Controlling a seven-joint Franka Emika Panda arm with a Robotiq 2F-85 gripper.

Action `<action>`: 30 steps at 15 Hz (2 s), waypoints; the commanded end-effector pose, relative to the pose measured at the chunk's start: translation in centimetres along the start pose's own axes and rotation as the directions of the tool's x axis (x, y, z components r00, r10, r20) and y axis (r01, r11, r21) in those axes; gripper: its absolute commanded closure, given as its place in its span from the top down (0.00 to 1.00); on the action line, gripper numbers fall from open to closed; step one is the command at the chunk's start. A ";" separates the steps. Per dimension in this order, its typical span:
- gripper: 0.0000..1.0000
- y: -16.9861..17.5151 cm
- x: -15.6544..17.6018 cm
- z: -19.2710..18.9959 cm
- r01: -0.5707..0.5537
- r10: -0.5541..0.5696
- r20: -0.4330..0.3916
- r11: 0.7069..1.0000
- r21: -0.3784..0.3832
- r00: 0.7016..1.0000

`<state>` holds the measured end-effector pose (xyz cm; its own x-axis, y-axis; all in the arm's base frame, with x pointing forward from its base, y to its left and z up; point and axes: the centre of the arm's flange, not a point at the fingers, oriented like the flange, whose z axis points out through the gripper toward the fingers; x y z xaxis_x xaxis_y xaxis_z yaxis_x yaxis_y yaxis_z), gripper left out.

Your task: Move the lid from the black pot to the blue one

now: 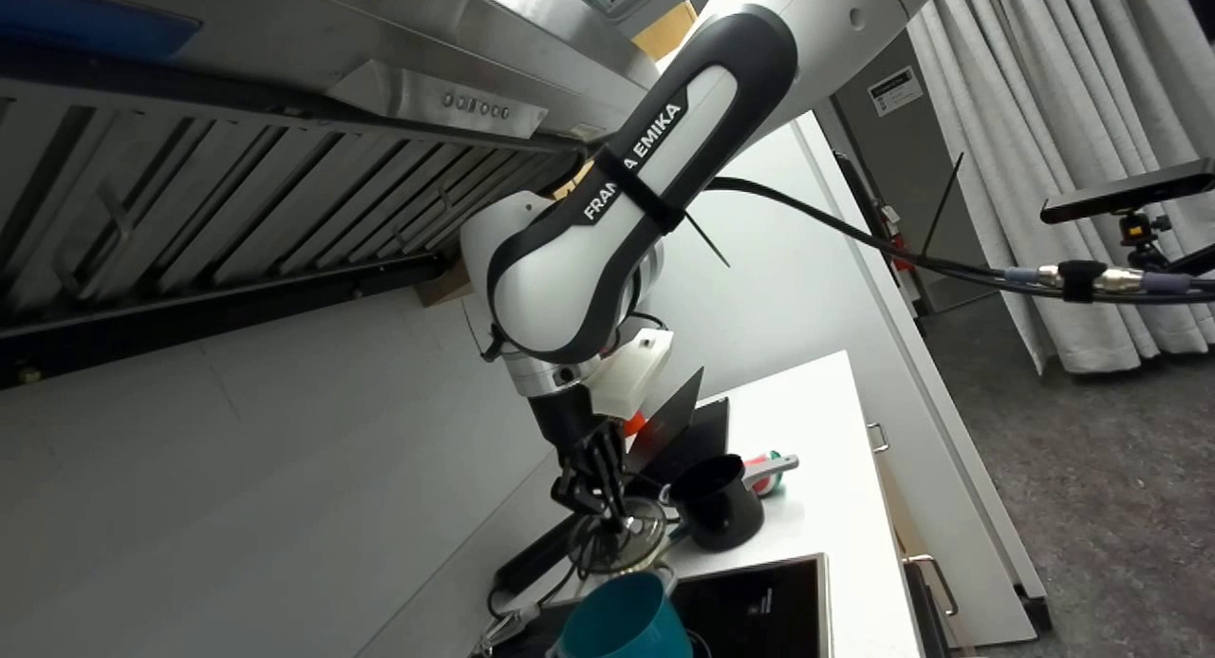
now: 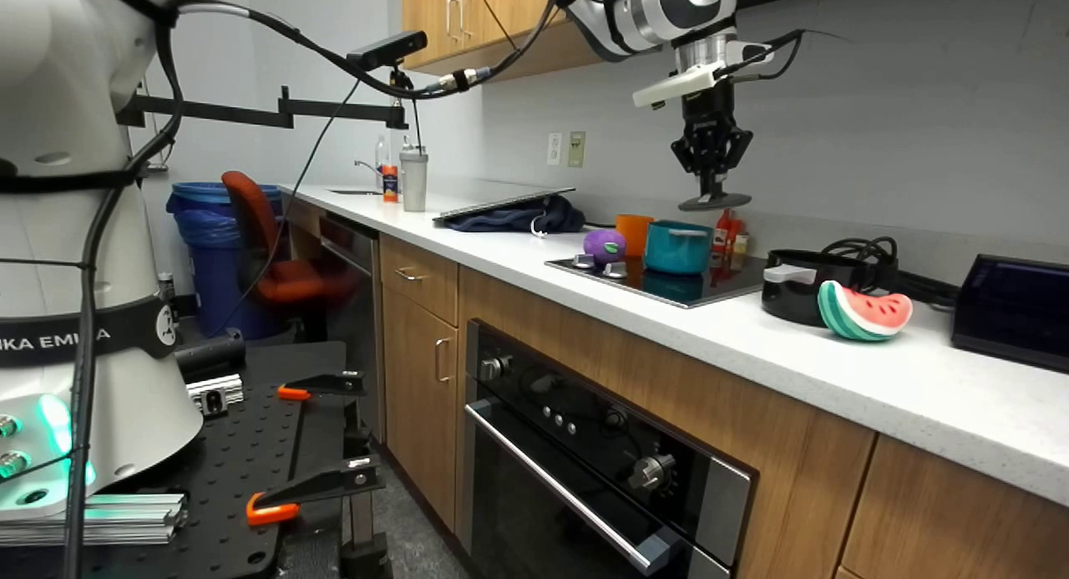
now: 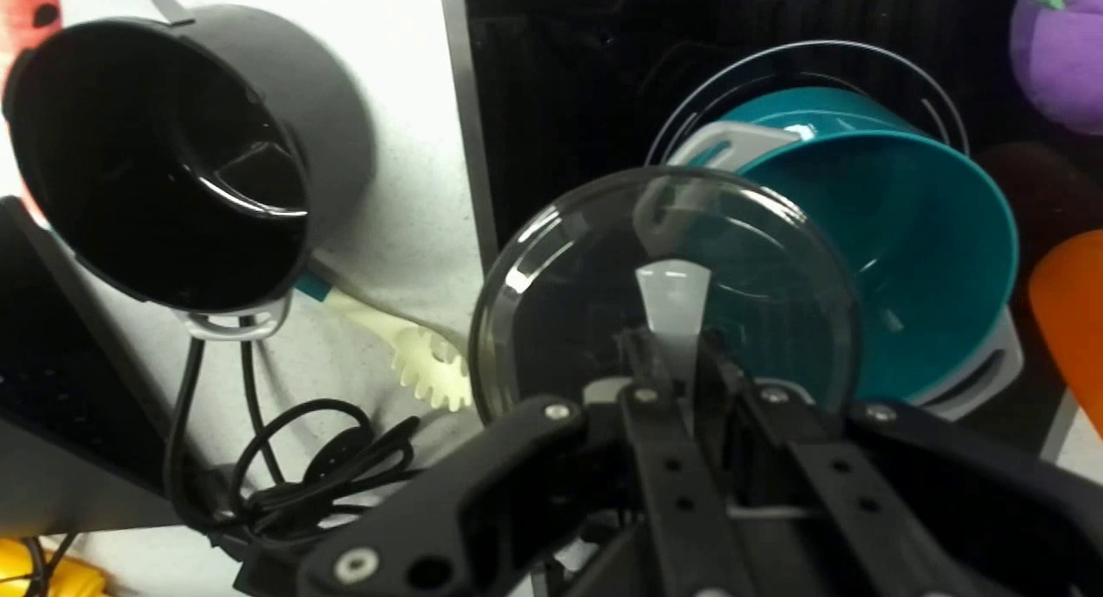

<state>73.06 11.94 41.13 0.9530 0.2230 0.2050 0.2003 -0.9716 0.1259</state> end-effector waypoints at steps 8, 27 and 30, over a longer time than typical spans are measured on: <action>0.04 -5.0 2.5 1.5 0.064 -0.063 0.066 0.998 -0.014 0.996; 1.00 -3.4 1.3 2.0 -0.007 0.008 0.032 1.000 -0.026 0.999; 1.00 -2.3 0.8 1.5 -0.071 0.070 -0.037 0.997 -0.024 0.997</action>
<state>75.07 15.54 38.95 0.9596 0.2157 0.1808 0.1917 -0.9712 0.1412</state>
